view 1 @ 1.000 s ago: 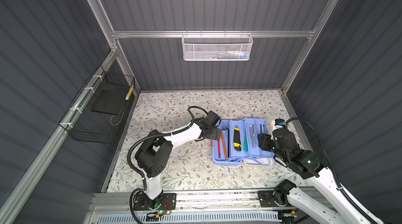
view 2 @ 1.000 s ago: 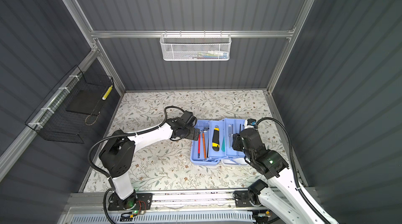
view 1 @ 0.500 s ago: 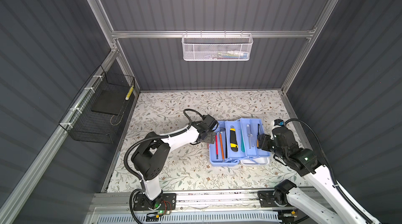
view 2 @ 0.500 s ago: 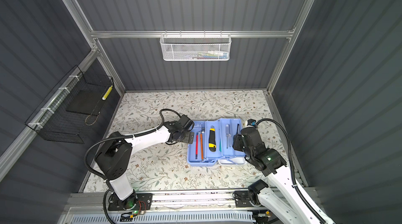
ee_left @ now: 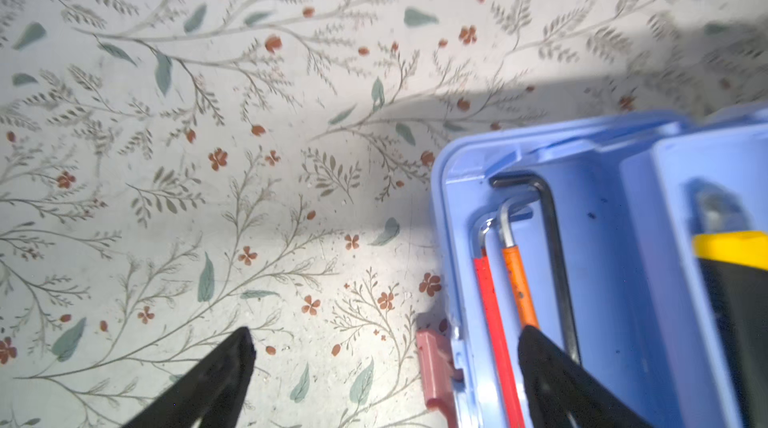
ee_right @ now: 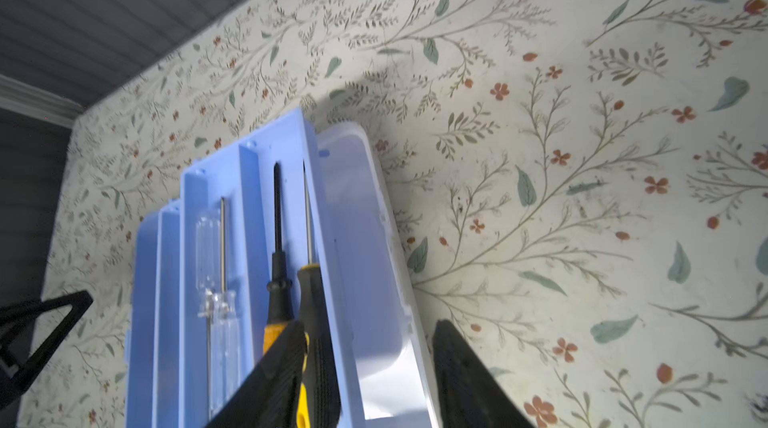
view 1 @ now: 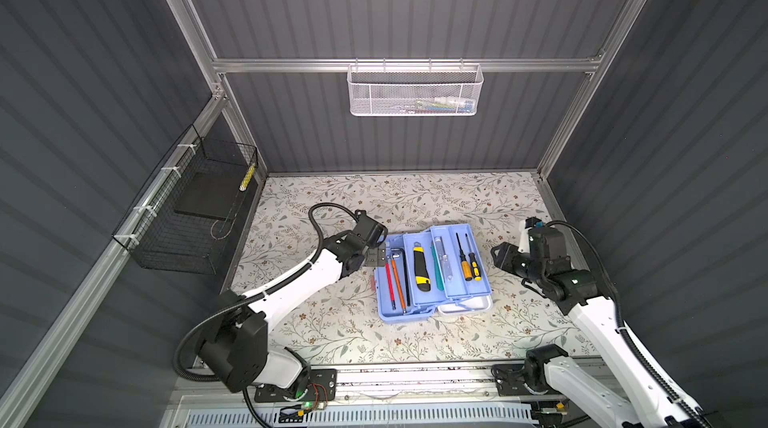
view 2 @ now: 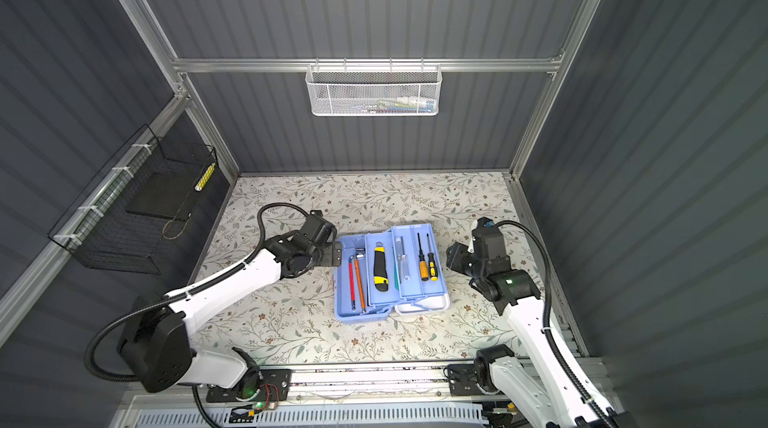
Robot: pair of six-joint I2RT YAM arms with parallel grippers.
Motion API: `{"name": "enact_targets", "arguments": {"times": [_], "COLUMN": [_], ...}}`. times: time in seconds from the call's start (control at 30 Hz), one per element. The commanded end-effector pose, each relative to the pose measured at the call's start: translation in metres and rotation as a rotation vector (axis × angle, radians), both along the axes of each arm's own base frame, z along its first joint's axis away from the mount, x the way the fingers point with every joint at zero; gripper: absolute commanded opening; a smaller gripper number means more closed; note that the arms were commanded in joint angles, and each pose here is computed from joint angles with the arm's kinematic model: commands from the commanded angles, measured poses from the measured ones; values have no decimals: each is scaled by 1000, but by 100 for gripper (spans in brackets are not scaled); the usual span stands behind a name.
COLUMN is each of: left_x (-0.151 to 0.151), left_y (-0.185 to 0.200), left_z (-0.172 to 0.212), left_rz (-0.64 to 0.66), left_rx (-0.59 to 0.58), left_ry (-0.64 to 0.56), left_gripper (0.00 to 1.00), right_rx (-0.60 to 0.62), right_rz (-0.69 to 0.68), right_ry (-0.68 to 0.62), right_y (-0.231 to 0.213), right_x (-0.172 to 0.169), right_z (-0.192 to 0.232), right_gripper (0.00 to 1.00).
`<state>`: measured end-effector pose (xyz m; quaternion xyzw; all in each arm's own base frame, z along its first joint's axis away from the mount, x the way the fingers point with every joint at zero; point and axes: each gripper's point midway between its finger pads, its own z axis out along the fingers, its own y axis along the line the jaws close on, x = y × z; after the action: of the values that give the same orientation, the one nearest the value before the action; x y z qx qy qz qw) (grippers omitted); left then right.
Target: Pack the tool kit
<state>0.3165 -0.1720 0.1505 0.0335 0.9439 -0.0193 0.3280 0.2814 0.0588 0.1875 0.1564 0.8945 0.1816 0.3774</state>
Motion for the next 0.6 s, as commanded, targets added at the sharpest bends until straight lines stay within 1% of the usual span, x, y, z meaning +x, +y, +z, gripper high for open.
{"name": "enact_targets", "arguments": {"times": [0.0, 0.07, 0.17, 0.2, 0.23, 0.3, 0.37, 0.43, 0.47, 0.57], "left_x": [2, 1, 0, 1, 2, 6, 9, 12, 14, 16], "left_y": [33, 44, 58, 63, 66, 71, 68, 56, 49, 30], "left_z": [3, -8, -25, -31, -37, -49, -58, -65, -66, -63], "left_rz": [72, 97, 119, 130, 134, 150, 136, 97, 72, 8], "left_rx": [25, 37, 82, 76, 58, 23, 2, -46, -74, -190], "left_ry": [-6, 10, 21, 30, 45, 76, 95, 101, 91, 26], "left_gripper": [99, 99, 99, 96, 87, 74, 62, 45, 39, 26], "right_rx": [139, 143, 112, 108, 111, 137, 162, 166, 168, 176], "right_rz": [37, 10, -41, -54, -65, -90, -111, -118, -117, -110], "right_ry": [-31, -8, 67, 88, 106, 119, 129, 149, 172, 219], "right_y": [3, -6, -20, -25, -28, -34, -38, -39, -38, -37], "right_x": [15, 22, 25, 26, 27, 28, 28, 28, 28, 32], "right_z": [-1, -10, -34, -42, -51, -63, -73, -84, -91, -105], "right_gripper": [50, 49, 48, 47, 47, 45, 44, 42, 41, 37]}}
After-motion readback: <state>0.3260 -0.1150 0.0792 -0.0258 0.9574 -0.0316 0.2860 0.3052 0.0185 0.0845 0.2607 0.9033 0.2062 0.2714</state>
